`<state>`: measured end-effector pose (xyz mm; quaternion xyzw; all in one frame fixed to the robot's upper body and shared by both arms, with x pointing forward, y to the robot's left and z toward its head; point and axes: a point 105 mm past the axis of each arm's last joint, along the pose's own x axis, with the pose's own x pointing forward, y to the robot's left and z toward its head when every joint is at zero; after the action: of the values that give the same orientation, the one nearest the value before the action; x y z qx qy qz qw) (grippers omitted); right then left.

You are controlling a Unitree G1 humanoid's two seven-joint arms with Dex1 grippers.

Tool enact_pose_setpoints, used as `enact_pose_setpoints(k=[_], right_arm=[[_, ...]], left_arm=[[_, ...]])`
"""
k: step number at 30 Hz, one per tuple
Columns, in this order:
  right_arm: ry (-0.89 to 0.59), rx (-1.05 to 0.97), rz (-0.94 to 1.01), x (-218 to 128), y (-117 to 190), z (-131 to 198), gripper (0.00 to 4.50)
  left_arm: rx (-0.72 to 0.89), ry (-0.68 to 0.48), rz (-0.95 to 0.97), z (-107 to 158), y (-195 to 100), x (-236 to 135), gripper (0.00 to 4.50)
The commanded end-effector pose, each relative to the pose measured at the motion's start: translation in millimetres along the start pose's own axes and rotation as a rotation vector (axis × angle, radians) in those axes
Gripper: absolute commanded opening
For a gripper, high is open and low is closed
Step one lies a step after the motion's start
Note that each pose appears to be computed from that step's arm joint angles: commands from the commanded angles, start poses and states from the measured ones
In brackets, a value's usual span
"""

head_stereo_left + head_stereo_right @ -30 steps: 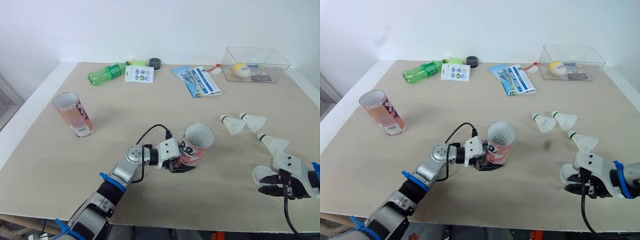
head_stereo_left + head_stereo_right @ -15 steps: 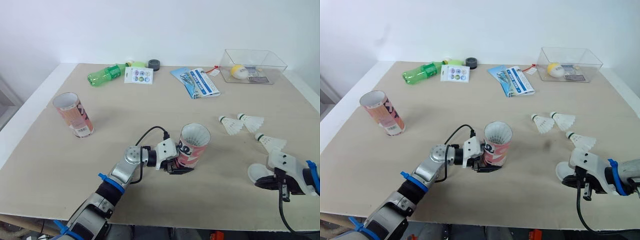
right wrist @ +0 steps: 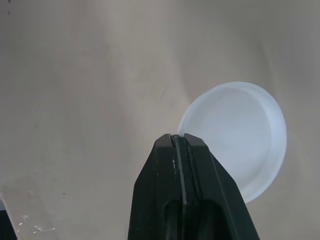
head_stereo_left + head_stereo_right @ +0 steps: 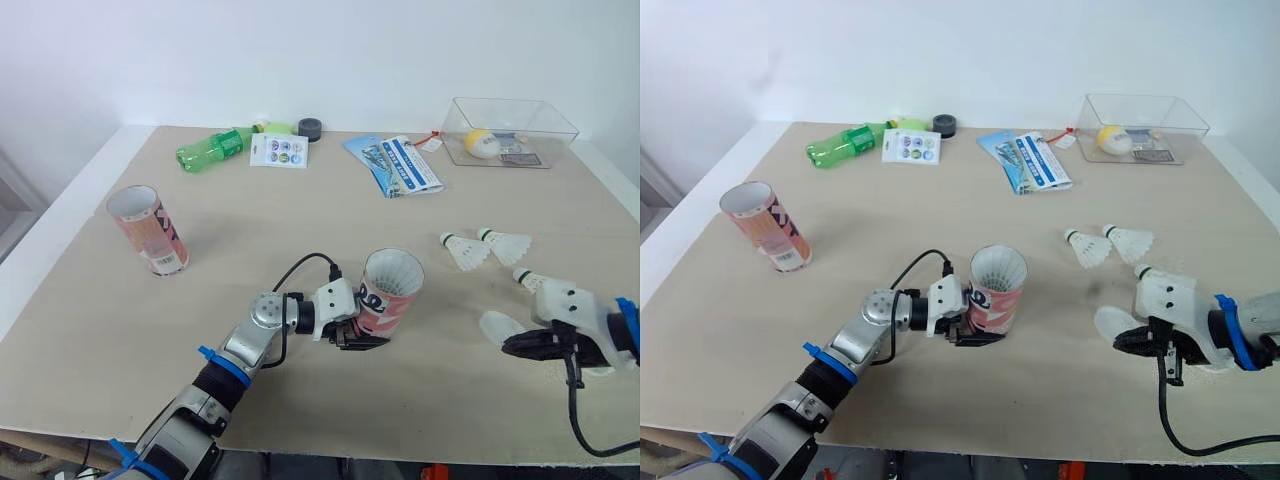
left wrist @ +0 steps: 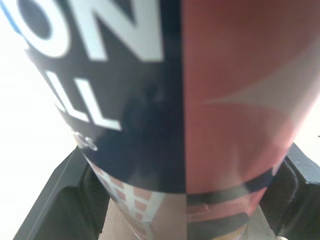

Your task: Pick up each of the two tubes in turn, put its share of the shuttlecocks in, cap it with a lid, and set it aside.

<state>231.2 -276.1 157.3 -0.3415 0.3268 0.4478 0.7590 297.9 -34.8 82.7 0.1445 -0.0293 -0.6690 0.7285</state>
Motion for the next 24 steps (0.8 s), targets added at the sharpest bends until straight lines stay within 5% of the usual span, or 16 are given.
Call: enact_pose_setpoints(k=[1, 15, 24], right_arm=[[-0.047, -0.159, -0.069, -19.9, -13.0, 31.6, 0.03], [-0.197, -0.756, 0.007, -52.5, -19.1, 156.0, 0.03], [-0.321, -0.732, 0.220, -38.4, 1.0, 189.6, 0.03]], left_arm=[[-0.042, 0.086, 0.009, -20.5, 0.4, -2.0, 3.55], [-0.106, 0.138, -0.020, -21.4, 11.2, 1.8, 3.55], [-0.096, 0.161, 0.015, -24.4, 16.5, 6.6, 3.55]])
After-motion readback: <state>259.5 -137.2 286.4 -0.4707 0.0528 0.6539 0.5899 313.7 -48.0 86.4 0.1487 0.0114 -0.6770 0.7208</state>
